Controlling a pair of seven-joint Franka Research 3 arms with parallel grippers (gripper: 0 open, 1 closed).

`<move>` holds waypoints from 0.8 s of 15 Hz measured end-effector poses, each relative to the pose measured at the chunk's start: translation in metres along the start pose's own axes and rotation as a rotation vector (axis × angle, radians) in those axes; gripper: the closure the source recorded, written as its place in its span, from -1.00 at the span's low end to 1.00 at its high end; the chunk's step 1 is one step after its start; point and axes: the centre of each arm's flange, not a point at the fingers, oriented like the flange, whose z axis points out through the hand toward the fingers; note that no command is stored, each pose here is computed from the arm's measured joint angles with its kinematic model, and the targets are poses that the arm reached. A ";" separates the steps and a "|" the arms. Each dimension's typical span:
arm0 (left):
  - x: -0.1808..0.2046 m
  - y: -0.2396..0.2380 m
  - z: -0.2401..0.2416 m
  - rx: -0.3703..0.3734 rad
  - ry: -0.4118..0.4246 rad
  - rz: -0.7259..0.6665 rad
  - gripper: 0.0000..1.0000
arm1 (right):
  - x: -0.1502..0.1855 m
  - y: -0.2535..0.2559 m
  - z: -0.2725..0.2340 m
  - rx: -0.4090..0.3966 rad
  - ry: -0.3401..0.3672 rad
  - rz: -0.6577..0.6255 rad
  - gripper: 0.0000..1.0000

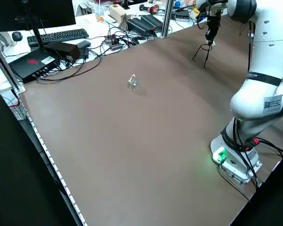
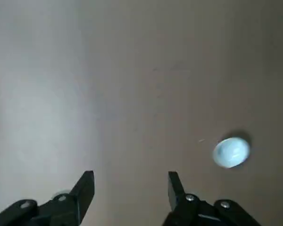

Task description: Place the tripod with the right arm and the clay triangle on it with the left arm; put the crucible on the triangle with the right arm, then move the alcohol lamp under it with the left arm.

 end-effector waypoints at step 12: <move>0.014 0.013 0.027 -0.087 0.049 -0.011 0.76 | 0.001 0.206 0.131 0.016 -0.013 -0.228 -0.21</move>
